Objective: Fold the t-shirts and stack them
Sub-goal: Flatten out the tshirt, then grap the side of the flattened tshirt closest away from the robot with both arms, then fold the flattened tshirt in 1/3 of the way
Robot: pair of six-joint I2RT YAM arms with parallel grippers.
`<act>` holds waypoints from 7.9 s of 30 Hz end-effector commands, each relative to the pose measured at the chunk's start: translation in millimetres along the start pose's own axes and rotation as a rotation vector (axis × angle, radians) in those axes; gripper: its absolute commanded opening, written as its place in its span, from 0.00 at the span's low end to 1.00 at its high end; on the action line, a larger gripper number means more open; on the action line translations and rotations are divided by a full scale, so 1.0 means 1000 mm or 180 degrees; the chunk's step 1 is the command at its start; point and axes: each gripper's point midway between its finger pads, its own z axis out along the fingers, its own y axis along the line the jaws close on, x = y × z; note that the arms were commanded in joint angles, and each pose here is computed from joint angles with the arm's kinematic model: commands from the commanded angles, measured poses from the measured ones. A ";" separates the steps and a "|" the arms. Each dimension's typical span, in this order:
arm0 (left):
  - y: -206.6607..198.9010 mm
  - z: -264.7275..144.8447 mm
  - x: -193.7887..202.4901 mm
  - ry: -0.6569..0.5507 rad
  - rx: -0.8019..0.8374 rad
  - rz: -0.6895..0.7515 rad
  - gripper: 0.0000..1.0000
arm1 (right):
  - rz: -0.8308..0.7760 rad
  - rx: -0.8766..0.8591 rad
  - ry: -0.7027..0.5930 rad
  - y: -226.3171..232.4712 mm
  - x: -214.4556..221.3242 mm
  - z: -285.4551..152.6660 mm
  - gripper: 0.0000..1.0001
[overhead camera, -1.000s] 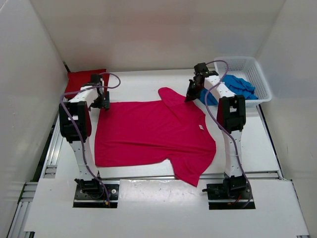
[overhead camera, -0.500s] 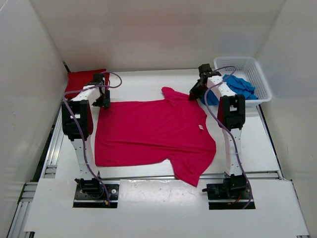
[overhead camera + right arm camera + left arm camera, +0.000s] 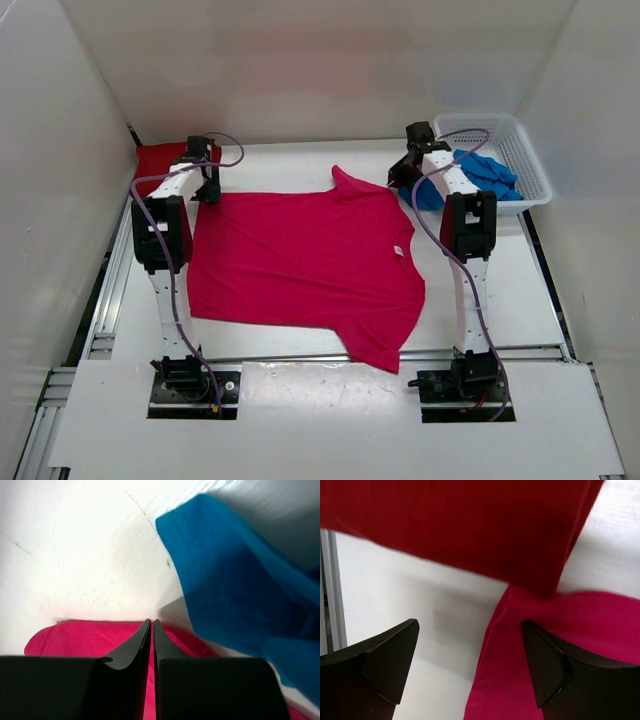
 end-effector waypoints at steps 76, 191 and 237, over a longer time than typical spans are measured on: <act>0.042 -0.135 0.276 0.1294 0.0901 -0.0472 0.24 | -0.2038 -0.0613 0.2162 -0.287 0.384 -0.240 0.00; 0.061 -0.123 0.304 0.1790 0.1140 -0.1342 0.46 | -0.2543 -0.0035 0.1802 -0.240 0.286 -0.249 0.00; 0.084 -0.152 0.245 0.1739 0.0760 -0.0688 0.10 | -0.2407 -0.0271 0.1491 -0.206 0.233 -0.251 0.00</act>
